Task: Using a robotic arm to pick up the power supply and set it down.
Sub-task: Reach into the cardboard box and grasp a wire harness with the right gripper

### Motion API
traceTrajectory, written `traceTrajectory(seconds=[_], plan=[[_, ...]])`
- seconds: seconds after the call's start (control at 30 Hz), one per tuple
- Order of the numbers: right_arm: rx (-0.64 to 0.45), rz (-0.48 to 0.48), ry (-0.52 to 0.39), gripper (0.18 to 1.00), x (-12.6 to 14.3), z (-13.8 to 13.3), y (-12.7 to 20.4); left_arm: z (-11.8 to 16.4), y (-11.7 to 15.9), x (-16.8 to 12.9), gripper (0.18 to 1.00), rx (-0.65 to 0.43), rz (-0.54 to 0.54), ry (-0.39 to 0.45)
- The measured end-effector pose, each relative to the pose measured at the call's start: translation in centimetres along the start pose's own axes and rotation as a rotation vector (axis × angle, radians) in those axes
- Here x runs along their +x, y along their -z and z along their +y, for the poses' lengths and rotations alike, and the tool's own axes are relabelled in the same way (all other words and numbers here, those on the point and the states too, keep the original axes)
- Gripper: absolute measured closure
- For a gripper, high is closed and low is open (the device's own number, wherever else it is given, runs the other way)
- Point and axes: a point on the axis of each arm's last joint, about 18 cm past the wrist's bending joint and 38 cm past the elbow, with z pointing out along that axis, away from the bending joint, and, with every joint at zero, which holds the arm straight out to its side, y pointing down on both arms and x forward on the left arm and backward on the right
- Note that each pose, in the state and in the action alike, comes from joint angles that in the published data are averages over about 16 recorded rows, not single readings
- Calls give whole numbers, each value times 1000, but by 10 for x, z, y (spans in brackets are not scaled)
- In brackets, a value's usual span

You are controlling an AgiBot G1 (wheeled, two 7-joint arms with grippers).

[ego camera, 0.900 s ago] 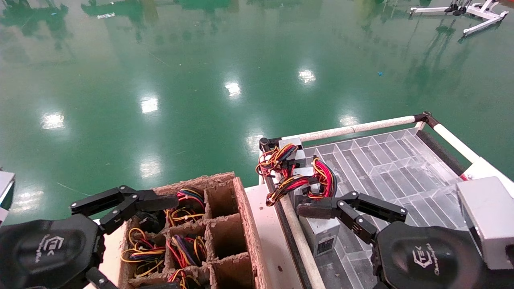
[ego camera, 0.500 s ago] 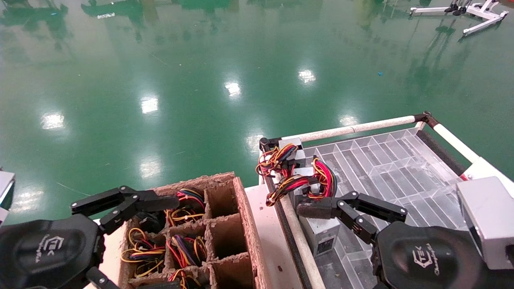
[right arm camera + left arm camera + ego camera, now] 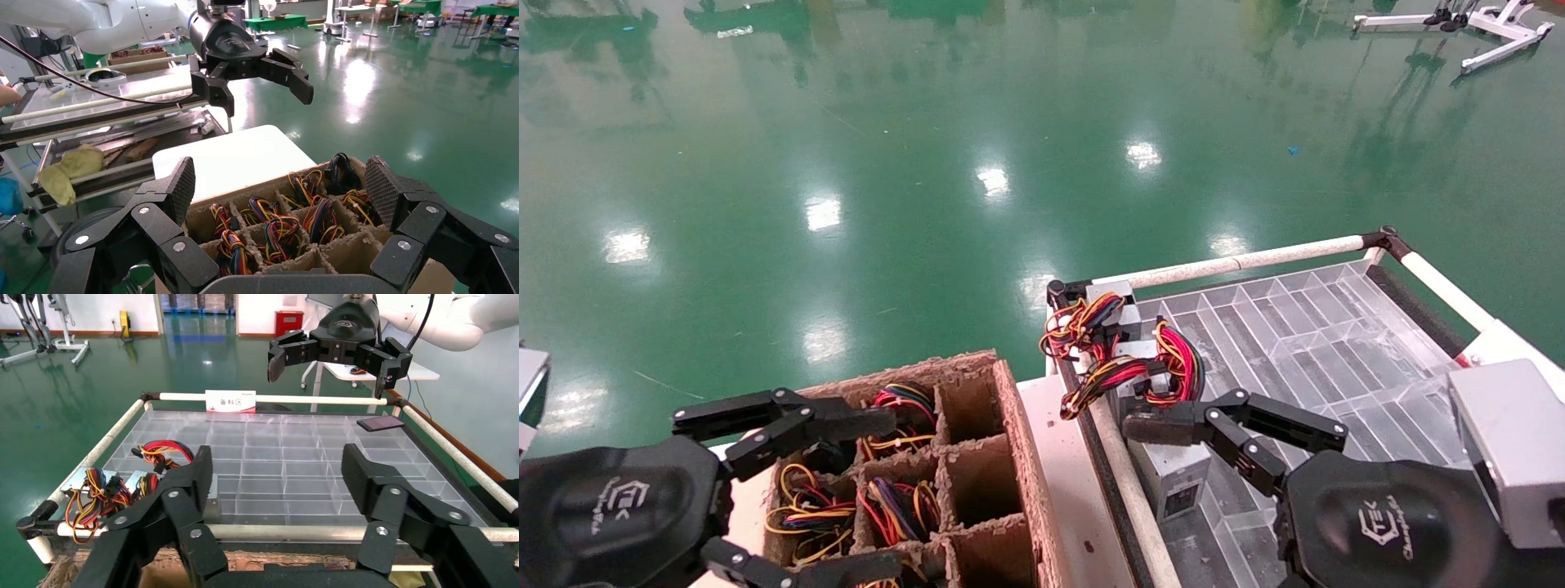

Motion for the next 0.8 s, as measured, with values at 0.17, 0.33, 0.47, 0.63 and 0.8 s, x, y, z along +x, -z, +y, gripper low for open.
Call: traceTrajectory(seconds=[0.17,0.33,0.47,0.63,0.8], plan=[[-24,-12,-17,178,1,10,-7,0,0,0,423,0,0,0],[-80,-40,-40,178,5,29,-22,0,0,0,532,0,0,0],[-150,-74,-57,178,8,49,-39,0,0,0,624,0,0,0],[-250,-125,-69,178,14,71,-60,0,0,0,733,0,0,0],[-339,-173,-73,178,18,88,-77,0,0,0,834,0,0,0]])
